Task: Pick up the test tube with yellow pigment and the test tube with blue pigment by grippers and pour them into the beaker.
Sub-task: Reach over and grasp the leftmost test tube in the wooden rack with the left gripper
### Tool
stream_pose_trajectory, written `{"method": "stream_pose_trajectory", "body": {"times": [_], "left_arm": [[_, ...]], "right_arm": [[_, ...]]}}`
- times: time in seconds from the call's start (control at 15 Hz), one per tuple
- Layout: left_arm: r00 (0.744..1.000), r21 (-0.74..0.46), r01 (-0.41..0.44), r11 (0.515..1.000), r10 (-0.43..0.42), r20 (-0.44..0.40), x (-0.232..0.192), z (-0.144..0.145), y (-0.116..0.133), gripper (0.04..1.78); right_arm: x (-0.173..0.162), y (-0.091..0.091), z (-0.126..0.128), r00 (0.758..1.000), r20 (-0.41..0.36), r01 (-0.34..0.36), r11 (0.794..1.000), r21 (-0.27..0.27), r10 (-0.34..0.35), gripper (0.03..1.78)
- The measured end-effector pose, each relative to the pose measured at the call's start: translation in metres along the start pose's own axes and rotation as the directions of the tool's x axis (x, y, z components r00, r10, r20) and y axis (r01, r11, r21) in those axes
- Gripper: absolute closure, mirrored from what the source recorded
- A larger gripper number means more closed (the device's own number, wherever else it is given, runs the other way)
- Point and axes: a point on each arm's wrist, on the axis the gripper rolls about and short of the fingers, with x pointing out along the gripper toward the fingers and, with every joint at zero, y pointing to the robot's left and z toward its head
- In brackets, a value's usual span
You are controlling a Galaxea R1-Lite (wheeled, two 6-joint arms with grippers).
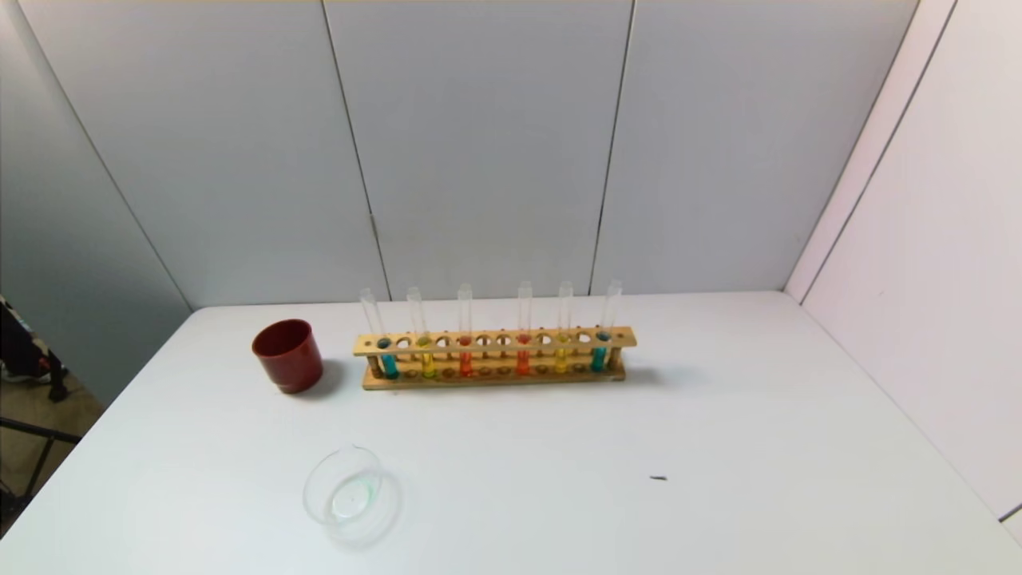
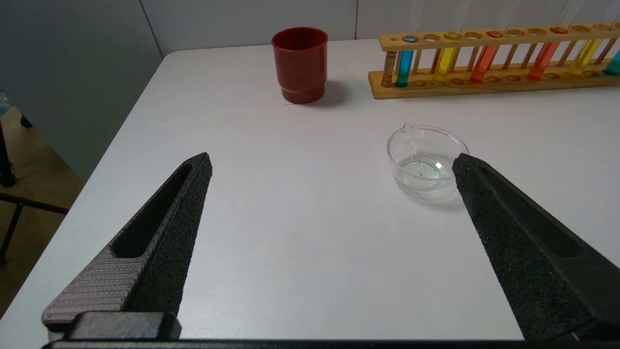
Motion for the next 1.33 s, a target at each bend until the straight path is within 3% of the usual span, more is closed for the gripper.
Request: {"method": "stream_pose_trajectory", "body": {"times": [0.73, 0.93, 1.33], "left_arm": [[1.0, -0.009, -0.001, 1.0, 0.001, 0.002, 0.0, 0.0, 0.0, 0.07], [1.0, 0.036, 0.011, 0.999, -0.011, -0.011, -0.001, 0.002, 0.0, 0.07], [0.991, 0.046, 0.115, 0.992, -0.111, -0.072, 0.007, 0.052, -0.002, 0.07]], "right_arm": [[0.0, 0.0, 0.0, 1.0, 0.0, 0.0, 1.0, 0.0, 0.0, 0.11], [0.0, 0.0, 0.0, 1.0, 0.0, 0.0, 1.0, 0.0, 0.0, 0.11], [0.0, 0.0, 0.0, 1.0, 0.0, 0.0, 1.0, 0.0, 0.0, 0.11]]}}
